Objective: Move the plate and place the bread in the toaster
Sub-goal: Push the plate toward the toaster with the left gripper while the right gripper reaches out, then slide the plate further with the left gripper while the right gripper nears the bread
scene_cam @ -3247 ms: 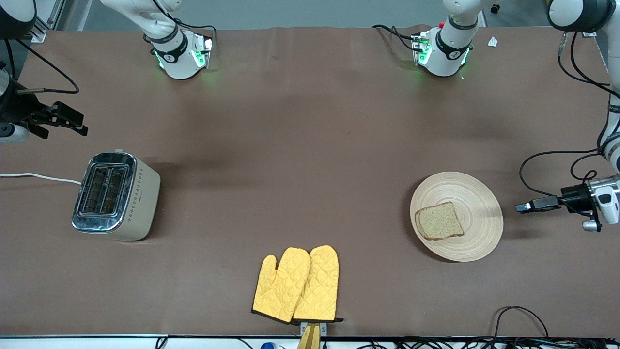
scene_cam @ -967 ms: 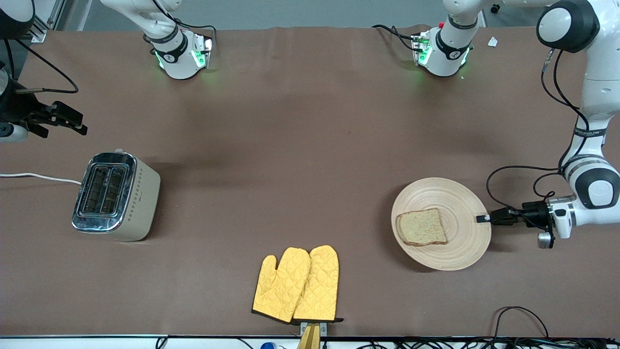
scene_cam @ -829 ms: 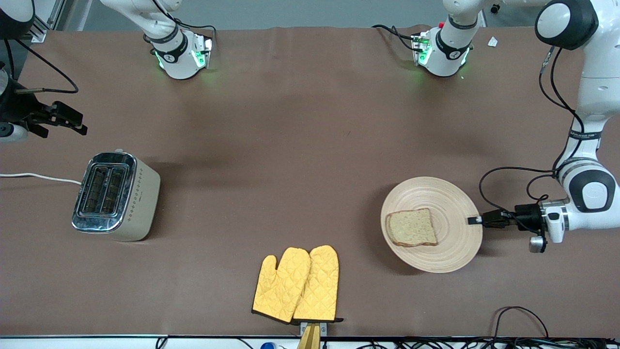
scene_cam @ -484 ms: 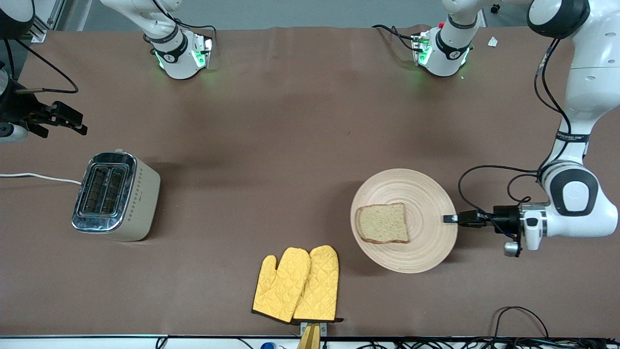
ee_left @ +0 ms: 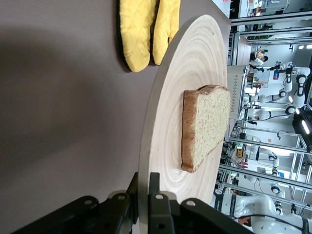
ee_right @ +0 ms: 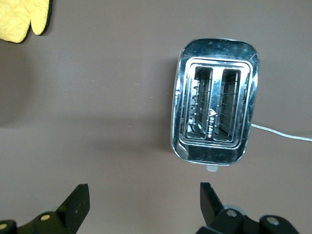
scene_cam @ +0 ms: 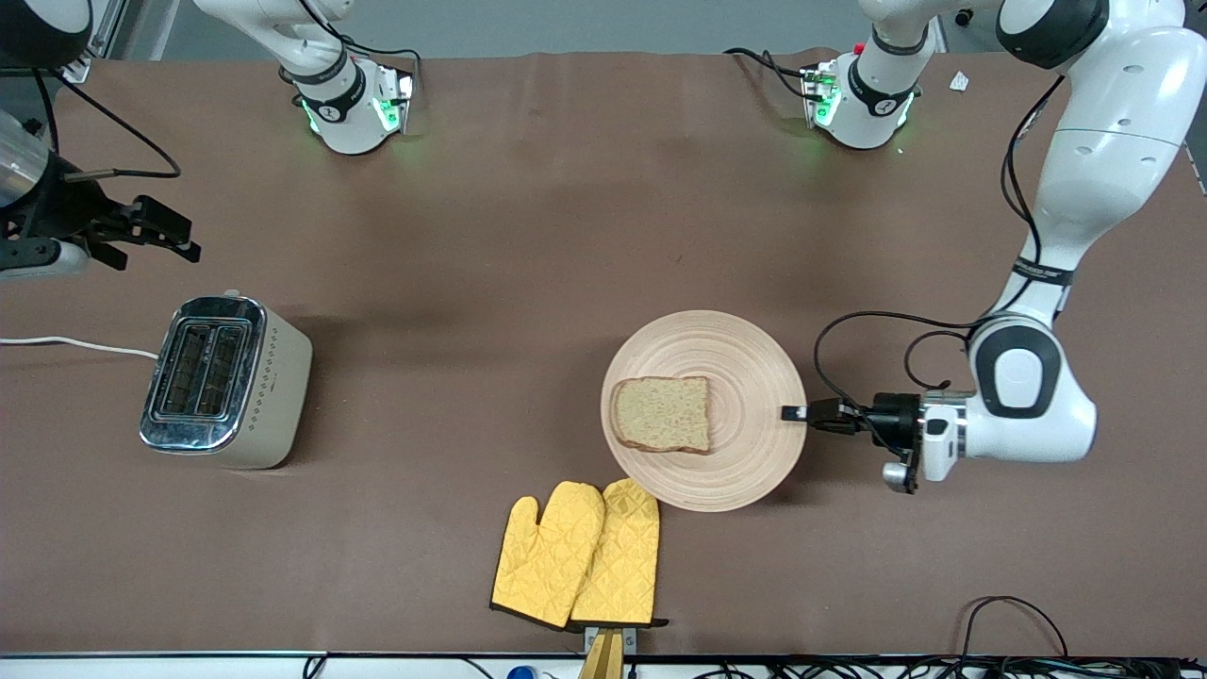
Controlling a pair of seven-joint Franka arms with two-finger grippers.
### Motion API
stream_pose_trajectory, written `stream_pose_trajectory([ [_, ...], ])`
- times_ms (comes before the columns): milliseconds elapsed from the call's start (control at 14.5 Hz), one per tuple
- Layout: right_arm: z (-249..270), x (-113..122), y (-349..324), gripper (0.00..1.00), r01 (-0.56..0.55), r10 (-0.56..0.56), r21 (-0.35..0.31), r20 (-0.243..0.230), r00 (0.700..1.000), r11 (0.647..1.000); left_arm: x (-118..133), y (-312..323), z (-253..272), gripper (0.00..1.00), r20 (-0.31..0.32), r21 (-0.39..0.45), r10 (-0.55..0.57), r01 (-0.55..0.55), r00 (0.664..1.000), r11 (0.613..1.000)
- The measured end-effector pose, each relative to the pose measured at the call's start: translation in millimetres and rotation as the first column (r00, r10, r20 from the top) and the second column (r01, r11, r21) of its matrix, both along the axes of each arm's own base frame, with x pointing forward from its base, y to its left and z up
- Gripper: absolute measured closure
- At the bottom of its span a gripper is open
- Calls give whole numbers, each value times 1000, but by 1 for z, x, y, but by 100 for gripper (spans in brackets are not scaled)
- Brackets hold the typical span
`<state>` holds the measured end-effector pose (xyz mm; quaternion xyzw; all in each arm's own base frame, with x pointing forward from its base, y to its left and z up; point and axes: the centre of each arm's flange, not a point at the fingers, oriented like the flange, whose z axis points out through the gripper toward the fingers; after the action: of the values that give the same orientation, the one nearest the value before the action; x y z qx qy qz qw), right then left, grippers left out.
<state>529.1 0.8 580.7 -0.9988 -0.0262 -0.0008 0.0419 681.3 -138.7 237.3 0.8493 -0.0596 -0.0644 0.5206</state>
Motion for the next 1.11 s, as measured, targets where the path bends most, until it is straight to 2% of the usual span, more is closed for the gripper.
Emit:
stream_pose_trajectory([
  [345,-42,19,50,0,26,-26,9,25,999,1000,-31,-87,-12,91,-15,-30,-9,8,1000,1000],
  [622,-102,42,93,0,48,-48,13,4,999,999,-59,-140,-31,91,-15,16,-26,26,1000,1000],
  [829,-158,64,95,0,112,-109,81,-45,993,990,-78,-151,-63,91,-7,54,-29,30,1000,998],
  [967,-188,76,94,0,131,-127,86,-50,991,988,-86,-153,-81,91,3,52,-39,38,999,998],
  [1105,-211,83,99,0,134,-131,87,-45,990,987,-94,-162,-94,91,24,15,-20,20,1000,1000],
])
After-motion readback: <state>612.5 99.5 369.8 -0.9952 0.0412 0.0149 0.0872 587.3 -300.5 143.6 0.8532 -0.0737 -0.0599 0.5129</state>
